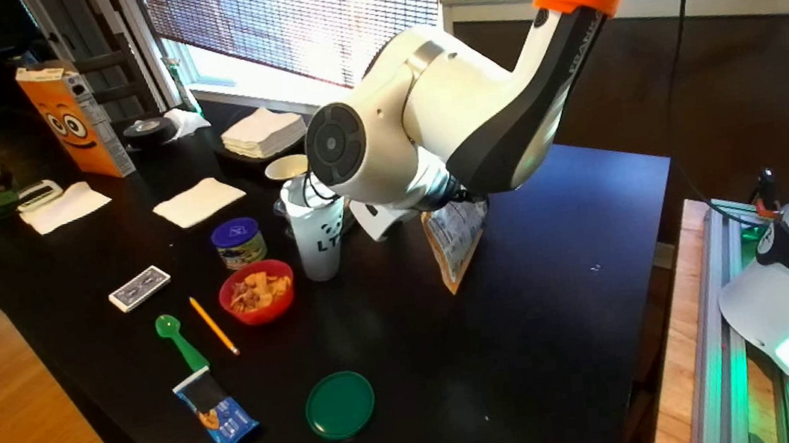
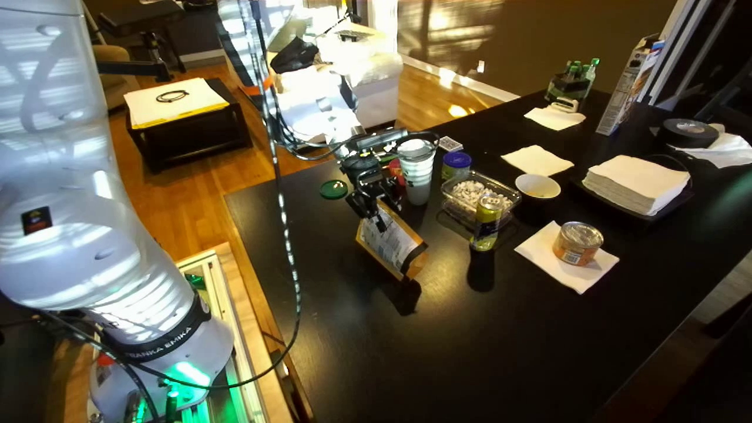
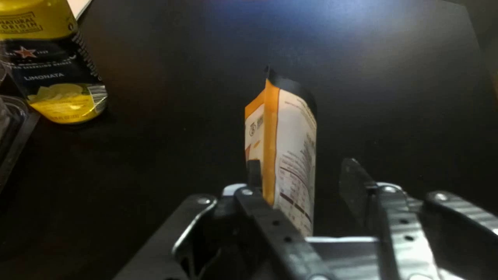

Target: Pour the contents out of the white packet

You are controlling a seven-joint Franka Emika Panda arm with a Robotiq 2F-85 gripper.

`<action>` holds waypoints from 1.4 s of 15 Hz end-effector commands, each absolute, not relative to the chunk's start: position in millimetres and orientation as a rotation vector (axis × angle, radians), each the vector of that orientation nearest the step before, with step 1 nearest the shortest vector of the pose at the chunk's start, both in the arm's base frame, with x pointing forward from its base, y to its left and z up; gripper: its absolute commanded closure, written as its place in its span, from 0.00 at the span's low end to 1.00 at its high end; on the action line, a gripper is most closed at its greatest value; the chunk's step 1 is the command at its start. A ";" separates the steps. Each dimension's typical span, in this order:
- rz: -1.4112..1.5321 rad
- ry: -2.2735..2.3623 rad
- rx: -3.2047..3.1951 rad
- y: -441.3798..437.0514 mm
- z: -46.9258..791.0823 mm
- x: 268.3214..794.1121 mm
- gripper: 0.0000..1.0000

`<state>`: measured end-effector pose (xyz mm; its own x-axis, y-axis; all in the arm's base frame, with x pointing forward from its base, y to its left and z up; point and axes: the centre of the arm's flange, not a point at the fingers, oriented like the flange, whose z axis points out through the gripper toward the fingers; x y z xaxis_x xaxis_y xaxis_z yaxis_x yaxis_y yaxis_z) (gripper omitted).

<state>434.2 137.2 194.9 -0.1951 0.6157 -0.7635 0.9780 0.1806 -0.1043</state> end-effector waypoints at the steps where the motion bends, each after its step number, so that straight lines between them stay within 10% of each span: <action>1: -0.787 1.878 1.470 127.1 200.3 420.5 0.76; 4: -0.797 1.875 1.433 122.7 197.1 418.0 0.96; 5: -0.805 1.874 1.415 120.5 194.3 417.4 0.89; 6: -0.837 1.854 1.398 116.7 189.6 417.5 0.60; 11: -0.839 1.829 1.359 97.8 182.6 415.9 0.42; 14: -0.823 1.816 1.359 91.7 182.7 414.8 0.50; 15: -0.809 1.813 1.368 90.9 183.3 414.3 0.70; 21: -0.697 1.783 1.420 93.9 194.1 416.3 1.00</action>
<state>421.8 99.3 184.7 -0.1554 0.5417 -0.8261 0.9745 0.2211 -0.0384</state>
